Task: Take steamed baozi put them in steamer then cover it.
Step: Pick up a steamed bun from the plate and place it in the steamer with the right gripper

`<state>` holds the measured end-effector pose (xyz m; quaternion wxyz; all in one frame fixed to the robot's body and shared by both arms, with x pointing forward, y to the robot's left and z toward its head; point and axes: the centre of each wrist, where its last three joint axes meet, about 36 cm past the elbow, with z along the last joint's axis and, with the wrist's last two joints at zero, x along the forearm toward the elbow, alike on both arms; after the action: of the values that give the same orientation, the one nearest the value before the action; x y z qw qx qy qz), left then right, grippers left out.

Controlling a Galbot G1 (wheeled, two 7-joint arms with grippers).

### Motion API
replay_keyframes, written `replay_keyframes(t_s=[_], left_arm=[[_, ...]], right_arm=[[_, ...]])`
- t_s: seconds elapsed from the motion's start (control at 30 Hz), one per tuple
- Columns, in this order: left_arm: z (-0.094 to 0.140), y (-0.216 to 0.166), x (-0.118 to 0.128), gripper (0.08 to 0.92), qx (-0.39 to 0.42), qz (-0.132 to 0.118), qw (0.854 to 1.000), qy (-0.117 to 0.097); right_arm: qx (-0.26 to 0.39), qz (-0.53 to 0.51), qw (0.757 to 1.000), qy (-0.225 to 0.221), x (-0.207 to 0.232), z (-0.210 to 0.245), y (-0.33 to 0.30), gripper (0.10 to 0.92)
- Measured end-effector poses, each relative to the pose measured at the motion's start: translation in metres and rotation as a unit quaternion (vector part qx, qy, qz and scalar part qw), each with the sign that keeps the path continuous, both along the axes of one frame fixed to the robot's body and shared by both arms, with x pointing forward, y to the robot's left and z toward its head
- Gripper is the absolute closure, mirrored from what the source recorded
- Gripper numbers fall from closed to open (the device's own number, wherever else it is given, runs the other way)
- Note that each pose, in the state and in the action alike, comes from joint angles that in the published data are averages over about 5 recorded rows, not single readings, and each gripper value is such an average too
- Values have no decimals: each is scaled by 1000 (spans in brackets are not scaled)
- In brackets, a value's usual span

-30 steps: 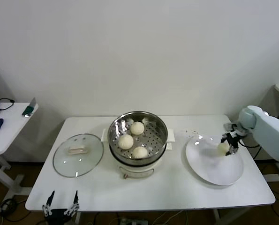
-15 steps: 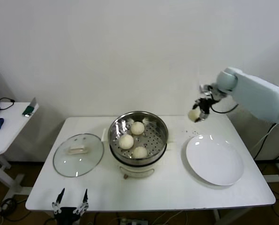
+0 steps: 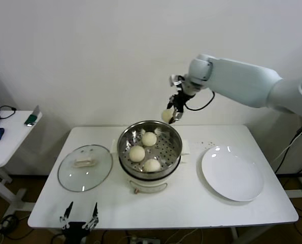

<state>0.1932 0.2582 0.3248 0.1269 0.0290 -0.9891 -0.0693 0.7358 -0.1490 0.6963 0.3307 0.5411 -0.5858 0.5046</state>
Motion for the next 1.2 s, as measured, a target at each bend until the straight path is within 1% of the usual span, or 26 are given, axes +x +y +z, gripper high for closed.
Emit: replay_keyframes(t_s=[0.23, 0.57, 0.87, 0.93, 1.1, 1.2], left_arm=[[-3, 4, 0, 177, 3, 2, 1000, 2], [-6, 7, 2, 177, 5, 4, 1000, 4], [-7, 9, 3, 177, 5, 6, 1000, 6], [-8, 9, 3, 177, 5, 5, 1000, 6], [-8, 8, 2, 177, 4, 5, 1000, 7], [-8, 8, 1, 177, 4, 6, 1000, 8]], right_arm=[[-26, 6, 999, 24, -15, -33, 21, 318], [-56, 12, 997, 51, -29, -86, 33, 318], [-73, 15, 996, 58, -33, -108, 38, 316], [-75, 15, 995, 57, -33, -110, 39, 304], [-80, 13, 995, 56, -34, -113, 40, 217], [-80, 13, 995, 54, -33, -111, 40, 202]])
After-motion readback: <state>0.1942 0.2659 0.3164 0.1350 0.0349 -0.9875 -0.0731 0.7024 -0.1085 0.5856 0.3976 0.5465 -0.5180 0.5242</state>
